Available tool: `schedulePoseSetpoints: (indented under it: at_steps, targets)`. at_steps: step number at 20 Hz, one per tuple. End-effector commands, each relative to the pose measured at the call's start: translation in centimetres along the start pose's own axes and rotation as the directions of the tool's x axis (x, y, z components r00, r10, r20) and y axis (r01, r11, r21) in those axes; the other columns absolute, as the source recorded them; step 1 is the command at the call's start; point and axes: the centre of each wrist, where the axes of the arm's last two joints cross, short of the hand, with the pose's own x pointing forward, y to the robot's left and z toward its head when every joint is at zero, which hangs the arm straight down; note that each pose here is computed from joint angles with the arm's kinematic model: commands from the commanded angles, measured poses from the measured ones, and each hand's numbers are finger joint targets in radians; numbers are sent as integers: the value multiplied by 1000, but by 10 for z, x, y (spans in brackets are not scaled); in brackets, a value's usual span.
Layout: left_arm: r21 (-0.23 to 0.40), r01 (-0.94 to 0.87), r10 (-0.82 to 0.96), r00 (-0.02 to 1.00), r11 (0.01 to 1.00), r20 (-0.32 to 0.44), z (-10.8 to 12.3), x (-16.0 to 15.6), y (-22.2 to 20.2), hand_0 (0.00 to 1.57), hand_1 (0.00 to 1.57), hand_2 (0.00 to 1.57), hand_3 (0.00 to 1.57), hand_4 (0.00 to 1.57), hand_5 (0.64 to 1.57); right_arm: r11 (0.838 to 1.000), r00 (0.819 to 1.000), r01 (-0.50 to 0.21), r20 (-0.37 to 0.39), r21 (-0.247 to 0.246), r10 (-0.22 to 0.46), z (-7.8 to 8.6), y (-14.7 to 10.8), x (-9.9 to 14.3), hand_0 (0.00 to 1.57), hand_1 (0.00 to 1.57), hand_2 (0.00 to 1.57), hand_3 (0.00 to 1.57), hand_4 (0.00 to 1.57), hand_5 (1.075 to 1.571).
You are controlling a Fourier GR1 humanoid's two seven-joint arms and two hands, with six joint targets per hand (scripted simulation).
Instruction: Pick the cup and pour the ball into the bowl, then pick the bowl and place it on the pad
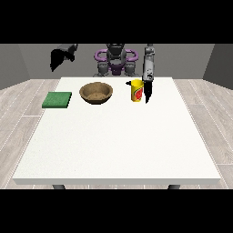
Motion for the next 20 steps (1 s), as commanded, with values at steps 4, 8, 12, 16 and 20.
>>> schedulePoseSetpoints:
  at_steps: [4,8,12,16,20]
  targets:
    - [-73,159,-152,985,985,85,49,-22,-12,1301,1301,1571,1571,1259,1243,998,1000,-2,-9,-69,1,1,-19,-6,0,0,391,673,580,1570]
    - [-24,171,-169,984,985,60,37,-24,-9,1323,1323,1571,1571,1290,1210,999,1000,-18,2,-52,18,-10,-24,20,0,0,378,658,580,1570]
    - [-46,183,-178,979,982,96,10,-12,-14,1340,1340,1571,1571,1291,1184,996,1000,-29,-6,-86,29,-5,-51,-3,0,0,385,679,579,1570]
    - [-83,195,-193,981,977,33,-7,0,-34,1348,1348,1571,1571,1325,1159,994,994,-28,-106,-102,17,16,-59,-34,0,0,396,674,584,1570]
    - [-136,269,-263,963,953,59,-34,23,-66,1346,1346,1571,1571,1307,1154,992,986,-59,-160,-114,40,24,-86,-50,0,0,411,658,553,1570]
